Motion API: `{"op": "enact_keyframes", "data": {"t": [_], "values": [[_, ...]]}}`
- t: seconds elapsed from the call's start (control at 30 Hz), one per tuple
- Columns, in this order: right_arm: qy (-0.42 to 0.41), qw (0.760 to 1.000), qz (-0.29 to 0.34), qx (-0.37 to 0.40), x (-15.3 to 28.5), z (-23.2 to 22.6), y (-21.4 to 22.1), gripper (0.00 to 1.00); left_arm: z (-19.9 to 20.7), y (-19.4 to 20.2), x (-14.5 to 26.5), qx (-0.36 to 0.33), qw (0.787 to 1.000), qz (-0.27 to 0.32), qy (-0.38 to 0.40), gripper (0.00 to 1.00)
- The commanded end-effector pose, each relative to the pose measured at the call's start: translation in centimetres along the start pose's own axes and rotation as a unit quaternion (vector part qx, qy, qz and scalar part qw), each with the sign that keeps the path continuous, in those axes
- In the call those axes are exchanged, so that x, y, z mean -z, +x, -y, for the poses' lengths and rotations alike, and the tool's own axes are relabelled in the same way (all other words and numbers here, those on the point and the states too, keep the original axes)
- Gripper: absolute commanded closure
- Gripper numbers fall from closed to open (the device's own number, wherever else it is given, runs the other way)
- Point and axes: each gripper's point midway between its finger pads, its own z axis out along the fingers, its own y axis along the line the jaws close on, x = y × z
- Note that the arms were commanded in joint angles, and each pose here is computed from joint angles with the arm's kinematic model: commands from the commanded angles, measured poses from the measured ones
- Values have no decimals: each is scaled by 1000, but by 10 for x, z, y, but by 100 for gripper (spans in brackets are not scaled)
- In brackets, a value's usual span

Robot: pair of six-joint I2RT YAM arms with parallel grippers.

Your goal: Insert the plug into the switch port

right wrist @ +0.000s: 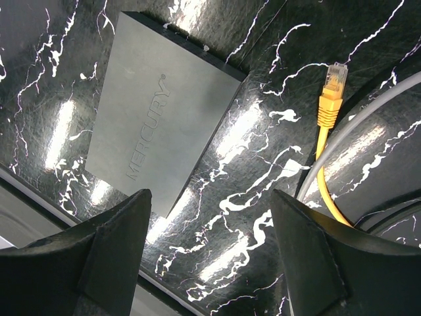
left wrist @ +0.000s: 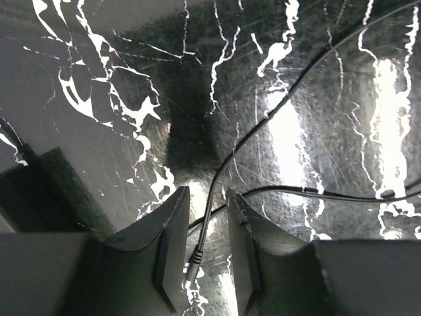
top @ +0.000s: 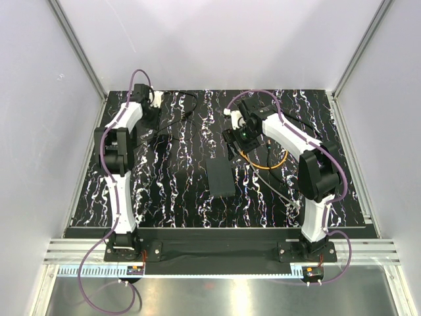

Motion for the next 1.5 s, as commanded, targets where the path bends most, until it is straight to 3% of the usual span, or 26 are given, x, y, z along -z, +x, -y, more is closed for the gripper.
{"op": "enact_keyframes", "data": {"t": [0.0,0.4,0.6,0.7,0.77,0.9,1.07,1.23,1.33,1.47], "values": [[-9,999,35,9,24,-9,-19,20,-9,-9,4,-9,1000,1,-20,67],[-11,999,31,5,21,-3,-23,21,-11,12,0,-25,998,-44,-23,69],[-11,999,30,4,20,-2,-23,22,-15,27,-3,-41,996,-73,-30,74],[-15,999,31,3,20,-2,-24,23,-15,21,-2,-43,996,-66,-28,83],[-17,999,36,0,21,-4,-28,25,-15,14,3,-42,997,-57,-29,96],[-21,998,54,-4,30,-7,-40,31,-11,-22,31,-39,999,-2,-21,100],[-46,994,97,-10,50,-18,-59,39,3,-84,114,-25,992,126,0,100],[-85,985,152,3,72,-37,-81,44,51,-95,177,25,975,196,99,100],[-125,972,198,6,91,-56,-97,44,63,-88,215,101,956,239,133,100],[-180,957,226,4,108,-77,-115,44,67,-66,242,280,917,258,122,100]]}}
